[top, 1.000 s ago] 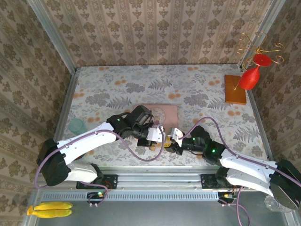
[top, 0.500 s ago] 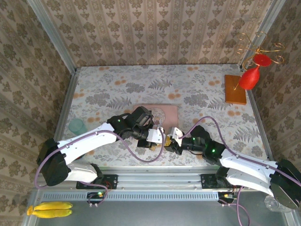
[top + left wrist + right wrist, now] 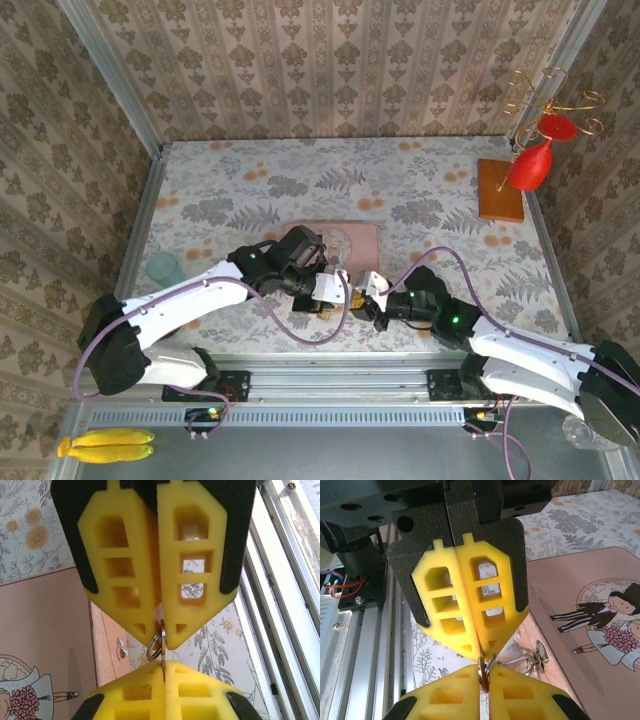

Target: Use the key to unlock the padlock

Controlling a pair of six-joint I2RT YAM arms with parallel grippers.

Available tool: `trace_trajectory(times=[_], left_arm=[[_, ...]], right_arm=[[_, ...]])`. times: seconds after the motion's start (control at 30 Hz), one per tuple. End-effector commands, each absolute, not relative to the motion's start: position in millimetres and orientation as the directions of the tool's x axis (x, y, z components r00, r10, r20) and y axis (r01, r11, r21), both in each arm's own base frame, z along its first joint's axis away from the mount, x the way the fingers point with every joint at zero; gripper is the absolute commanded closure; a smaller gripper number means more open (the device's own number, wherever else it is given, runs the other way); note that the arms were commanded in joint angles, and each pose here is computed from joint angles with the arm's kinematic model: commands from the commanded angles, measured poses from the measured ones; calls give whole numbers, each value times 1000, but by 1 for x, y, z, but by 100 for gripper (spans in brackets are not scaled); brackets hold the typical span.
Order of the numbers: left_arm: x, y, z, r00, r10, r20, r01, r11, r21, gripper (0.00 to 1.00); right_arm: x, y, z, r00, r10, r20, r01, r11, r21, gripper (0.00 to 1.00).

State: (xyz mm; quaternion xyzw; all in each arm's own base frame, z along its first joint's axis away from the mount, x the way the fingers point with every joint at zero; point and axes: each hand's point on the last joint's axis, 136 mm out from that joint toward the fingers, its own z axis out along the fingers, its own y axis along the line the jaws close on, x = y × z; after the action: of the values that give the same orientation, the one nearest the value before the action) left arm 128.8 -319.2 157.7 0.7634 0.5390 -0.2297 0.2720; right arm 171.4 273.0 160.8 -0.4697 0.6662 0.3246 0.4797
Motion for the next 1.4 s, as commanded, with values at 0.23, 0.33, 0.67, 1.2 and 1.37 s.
trace_trajectory(times=[0.23,0.33,0.67,1.2,1.37], left_arm=[[121,-319,156,320,689,-650,944,-289,157,100],[122,-320,158,319,684,-656,945,-284,164,100],[137,-326,181,320,602,-731,945,-150,289,83],[224,-247,226,-270,276,-922,744,668,-18,47],[216,-234,191,-516,326,-792,658,743,-122,50]], right_arm=[[171,271,172,-81,-299,-951,-936,352,-31,100],[171,272,175,-80,-293,-953,-936,350,-29,100],[188,261,191,-159,-177,-971,-898,436,67,100],[247,186,195,-277,138,-951,-624,727,288,100],[260,155,198,-269,212,-940,-534,779,329,100]])
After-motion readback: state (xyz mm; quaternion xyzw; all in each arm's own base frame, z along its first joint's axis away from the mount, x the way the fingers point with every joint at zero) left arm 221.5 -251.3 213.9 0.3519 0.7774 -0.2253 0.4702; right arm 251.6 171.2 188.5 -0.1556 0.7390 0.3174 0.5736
